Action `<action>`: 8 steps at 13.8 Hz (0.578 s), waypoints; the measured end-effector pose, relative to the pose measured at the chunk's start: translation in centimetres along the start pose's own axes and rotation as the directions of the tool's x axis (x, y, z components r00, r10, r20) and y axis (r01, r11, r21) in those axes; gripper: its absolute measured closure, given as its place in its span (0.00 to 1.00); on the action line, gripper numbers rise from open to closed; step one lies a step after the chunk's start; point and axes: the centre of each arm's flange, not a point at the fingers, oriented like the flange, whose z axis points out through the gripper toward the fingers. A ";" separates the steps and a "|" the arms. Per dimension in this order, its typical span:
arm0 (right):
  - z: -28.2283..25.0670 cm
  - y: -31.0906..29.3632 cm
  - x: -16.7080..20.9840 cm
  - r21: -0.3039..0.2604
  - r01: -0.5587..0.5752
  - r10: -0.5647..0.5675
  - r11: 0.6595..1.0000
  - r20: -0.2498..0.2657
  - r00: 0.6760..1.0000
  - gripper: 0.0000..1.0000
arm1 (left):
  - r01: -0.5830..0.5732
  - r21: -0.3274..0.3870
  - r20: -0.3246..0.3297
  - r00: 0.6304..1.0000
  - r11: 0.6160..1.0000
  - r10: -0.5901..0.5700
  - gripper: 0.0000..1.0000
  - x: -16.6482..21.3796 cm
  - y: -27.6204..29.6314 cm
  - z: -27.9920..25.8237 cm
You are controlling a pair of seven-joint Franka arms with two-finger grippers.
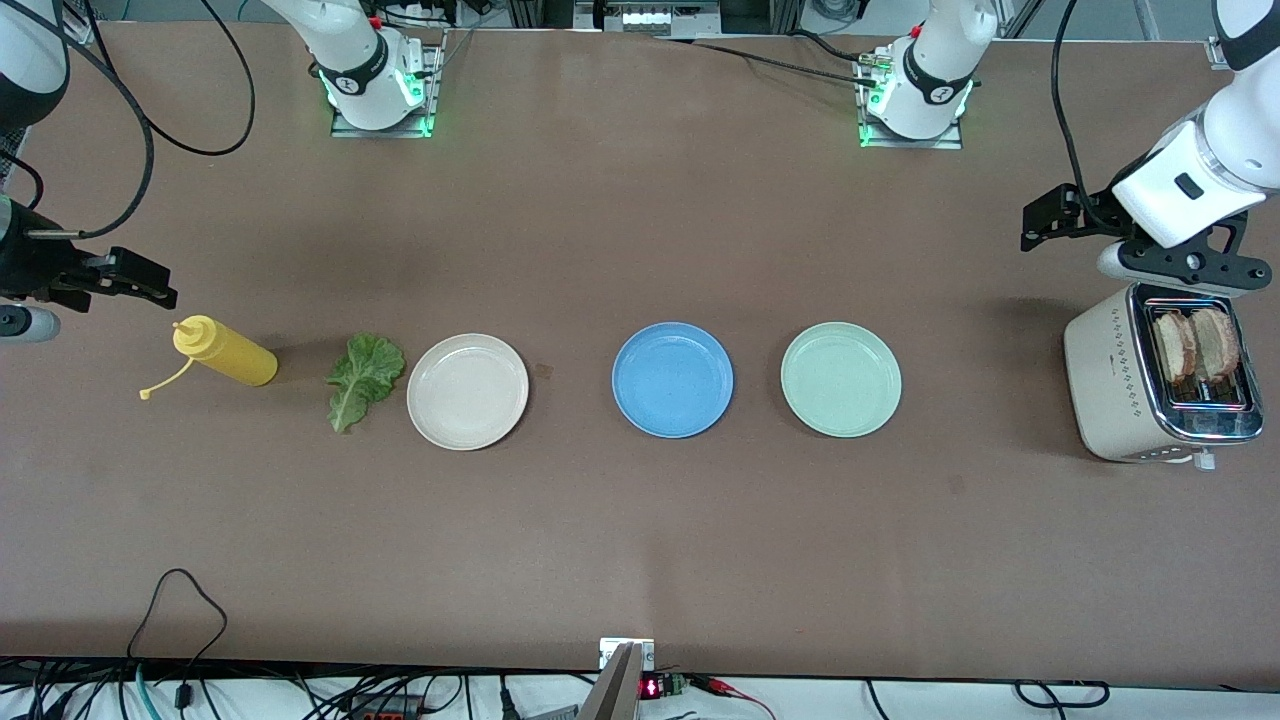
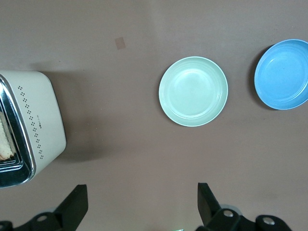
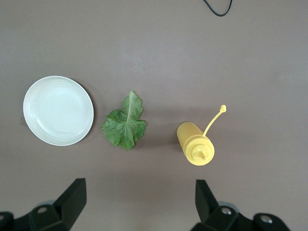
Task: Make sandwich in blue plate with both arms
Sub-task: 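Move the left gripper toward the toaster above the bread slices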
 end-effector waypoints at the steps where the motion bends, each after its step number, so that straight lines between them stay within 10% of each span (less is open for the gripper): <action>1: 0.1 0.0 0.0 0.000 0.000 0.000 1.000 0.001 1.000 0.00 | 0.000 0.000 0.000 1.000 1.000 0.000 0.00 0.0 0.0 0.0; 8: 0.6 0.0 0.3 0.000 0.000 0.000 1.000 0.010 1.000 0.00 | 0.000 0.000 0.000 1.000 1.000 0.000 0.00 0.0 0.0 0.0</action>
